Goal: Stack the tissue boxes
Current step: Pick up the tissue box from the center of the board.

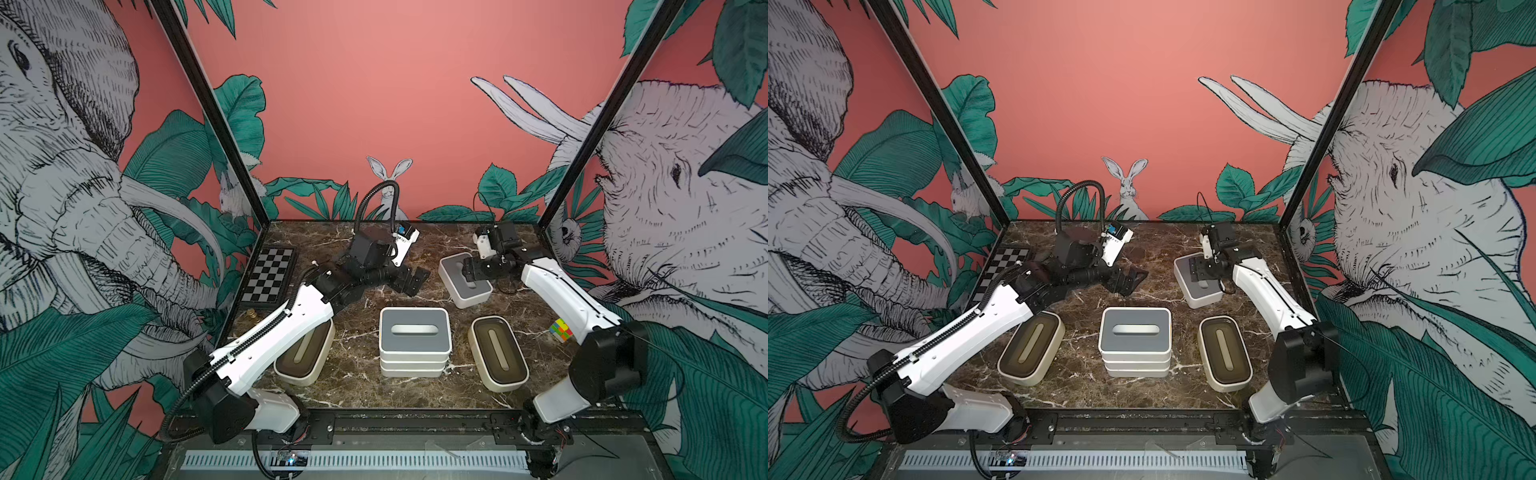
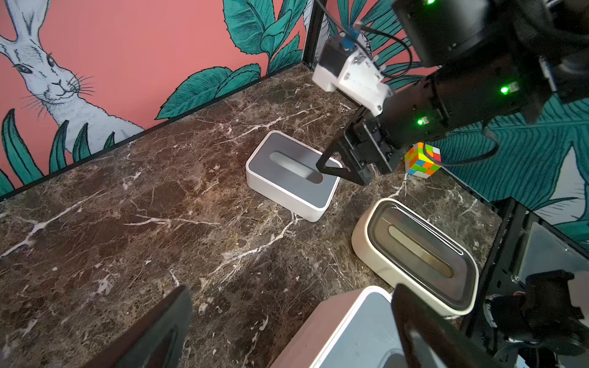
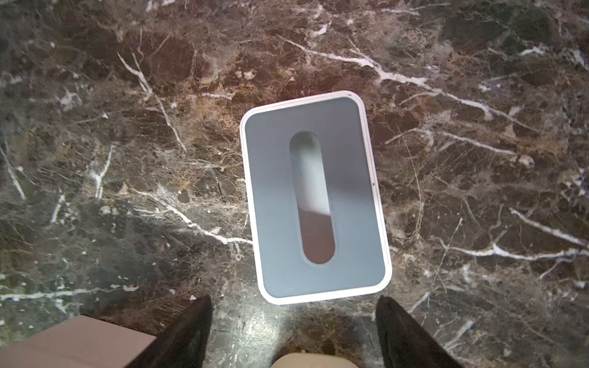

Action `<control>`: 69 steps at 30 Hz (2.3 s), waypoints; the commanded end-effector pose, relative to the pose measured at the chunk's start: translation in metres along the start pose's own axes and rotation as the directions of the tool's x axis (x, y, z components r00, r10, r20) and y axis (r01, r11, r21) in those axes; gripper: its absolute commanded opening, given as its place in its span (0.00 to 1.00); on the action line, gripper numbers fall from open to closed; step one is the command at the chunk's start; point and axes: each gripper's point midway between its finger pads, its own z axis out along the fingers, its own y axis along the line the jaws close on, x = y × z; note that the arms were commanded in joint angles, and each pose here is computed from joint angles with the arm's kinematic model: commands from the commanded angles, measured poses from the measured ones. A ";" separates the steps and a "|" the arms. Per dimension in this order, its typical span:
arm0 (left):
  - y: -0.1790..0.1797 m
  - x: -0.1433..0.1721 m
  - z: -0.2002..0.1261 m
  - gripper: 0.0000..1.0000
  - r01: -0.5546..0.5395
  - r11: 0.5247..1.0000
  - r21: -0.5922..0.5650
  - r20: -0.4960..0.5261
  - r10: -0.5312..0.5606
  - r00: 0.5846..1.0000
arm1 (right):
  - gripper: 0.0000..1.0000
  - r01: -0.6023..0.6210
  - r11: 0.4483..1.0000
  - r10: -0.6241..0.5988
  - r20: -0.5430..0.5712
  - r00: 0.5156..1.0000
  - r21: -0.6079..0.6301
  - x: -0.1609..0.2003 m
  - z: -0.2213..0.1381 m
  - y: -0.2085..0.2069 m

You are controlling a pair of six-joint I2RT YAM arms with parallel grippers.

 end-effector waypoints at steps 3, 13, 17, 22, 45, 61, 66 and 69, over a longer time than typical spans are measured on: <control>0.005 0.001 0.001 1.00 0.046 0.999 -0.017 -0.013 -0.046 0.999 | 0.71 0.098 0.995 -0.099 -0.067 0.993 -0.026 -0.004 0.028 0.004; 0.047 0.021 -0.004 1.00 0.176 0.981 -0.085 -0.027 -0.178 0.984 | 0.61 0.114 0.992 -0.121 -0.131 0.984 -0.058 0.003 0.060 0.009; 0.055 0.023 -0.008 1.00 0.198 0.975 -0.096 -0.016 -0.201 0.979 | 0.57 0.135 0.989 -0.144 -0.164 0.976 -0.066 0.007 0.073 0.013; 0.058 0.023 -0.006 1.00 0.229 0.969 -0.091 -0.013 -0.231 0.973 | 0.57 0.144 0.987 -0.155 -0.194 0.969 -0.067 0.009 0.086 0.017; 0.063 0.029 0.004 1.00 0.264 0.961 -0.077 -0.021 -0.266 0.964 | 0.58 0.190 0.980 -0.198 -0.263 0.944 -0.057 0.029 0.102 0.021; 0.063 0.029 0.003 1.00 0.278 0.957 -0.079 -0.018 -0.280 0.960 | 0.65 0.196 0.977 -0.212 -0.253 0.944 -0.085 0.029 0.100 0.028; 0.065 0.037 0.000 1.00 0.290 0.953 -0.087 -0.012 -0.292 0.956 | 0.68 0.205 0.975 -0.220 -0.225 0.949 -0.088 0.021 0.095 0.031; 0.065 0.040 -0.002 0.99 0.284 0.954 -0.095 -0.017 -0.286 0.958 | 0.70 0.207 0.975 -0.219 -0.226 0.949 -0.078 0.019 0.095 0.031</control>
